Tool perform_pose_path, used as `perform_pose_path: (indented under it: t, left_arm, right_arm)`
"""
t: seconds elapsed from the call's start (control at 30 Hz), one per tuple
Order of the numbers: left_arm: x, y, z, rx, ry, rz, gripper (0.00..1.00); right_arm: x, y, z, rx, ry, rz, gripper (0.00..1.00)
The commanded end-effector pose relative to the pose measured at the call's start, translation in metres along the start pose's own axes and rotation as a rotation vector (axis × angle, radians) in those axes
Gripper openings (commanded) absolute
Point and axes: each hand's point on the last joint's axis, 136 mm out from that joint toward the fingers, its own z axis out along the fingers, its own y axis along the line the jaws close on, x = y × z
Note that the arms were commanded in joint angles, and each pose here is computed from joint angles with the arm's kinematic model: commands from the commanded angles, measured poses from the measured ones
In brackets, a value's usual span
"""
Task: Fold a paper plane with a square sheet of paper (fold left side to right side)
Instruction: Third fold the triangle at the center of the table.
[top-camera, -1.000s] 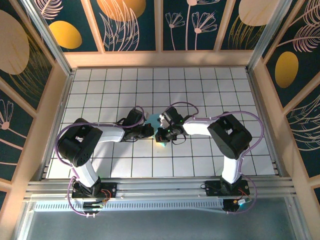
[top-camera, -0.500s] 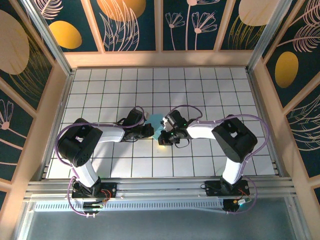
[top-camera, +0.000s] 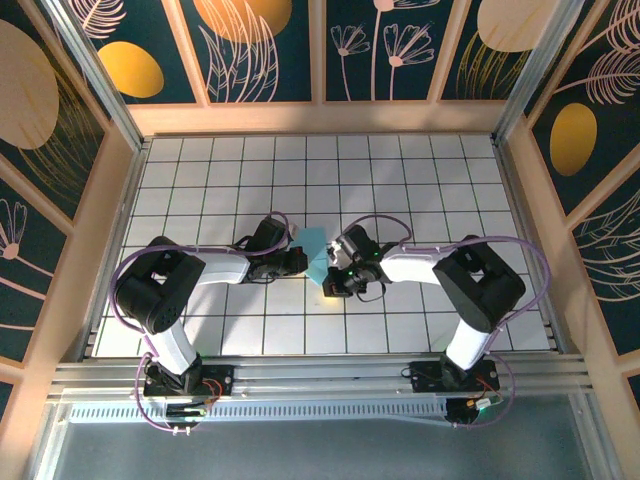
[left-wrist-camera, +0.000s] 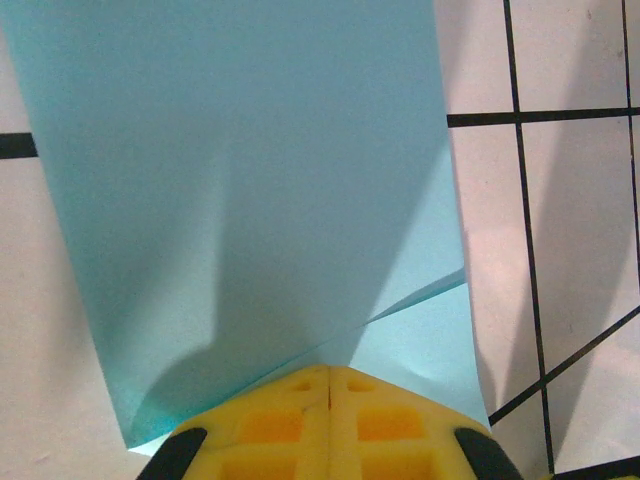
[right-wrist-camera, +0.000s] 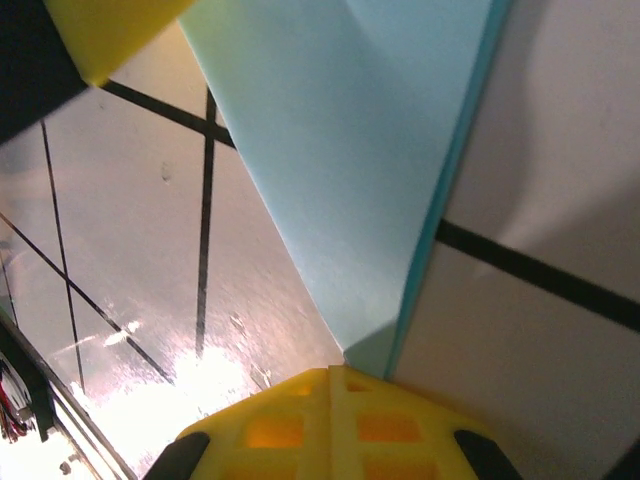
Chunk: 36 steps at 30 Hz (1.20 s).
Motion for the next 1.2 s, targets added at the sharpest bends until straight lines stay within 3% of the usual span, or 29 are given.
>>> perform_pose_path:
  t: [0.0, 0.2, 0.37, 0.77, 0.93, 1.07, 1.17]
  left_arm:
    - [0.02, 0.038, 0.005, -0.146, 0.061, -0.022, 0.0]
    - [0.018, 0.029, 0.008, -0.109, 0.069, -0.027, 0.0]
    - [0.015, 0.018, 0.011, -0.072, 0.068, -0.032, 0.0]
    - [-0.008, -0.021, 0.015, 0.095, -0.004, -0.184, 0.0]
    - [-0.032, -0.036, 0.001, 0.102, -0.077, -0.155, 0.08]
    - [-0.052, -0.033, -0.021, 0.042, -0.155, -0.135, 0.26]
    - [-0.059, -0.022, -0.033, 0.027, -0.184, -0.162, 0.33]
  right_arm:
    - [0.035, -0.031, -0.01, 0.107, 0.106, 0.095, 0.0]
    - [-0.004, -0.02, -0.049, 0.065, -0.041, 0.034, 0.0]
    - [-0.053, -0.02, -0.08, 0.036, -0.236, -0.014, 0.13]
    - [-0.096, -0.003, -0.067, -0.092, -0.423, -0.232, 0.29]
    - [-0.092, -0.005, -0.053, -0.122, -0.383, -0.266, 0.33]
    - [-0.092, -0.012, -0.042, -0.113, -0.354, -0.257, 0.35]
    - [-0.09, -0.01, -0.036, -0.142, -0.327, -0.259, 0.37]
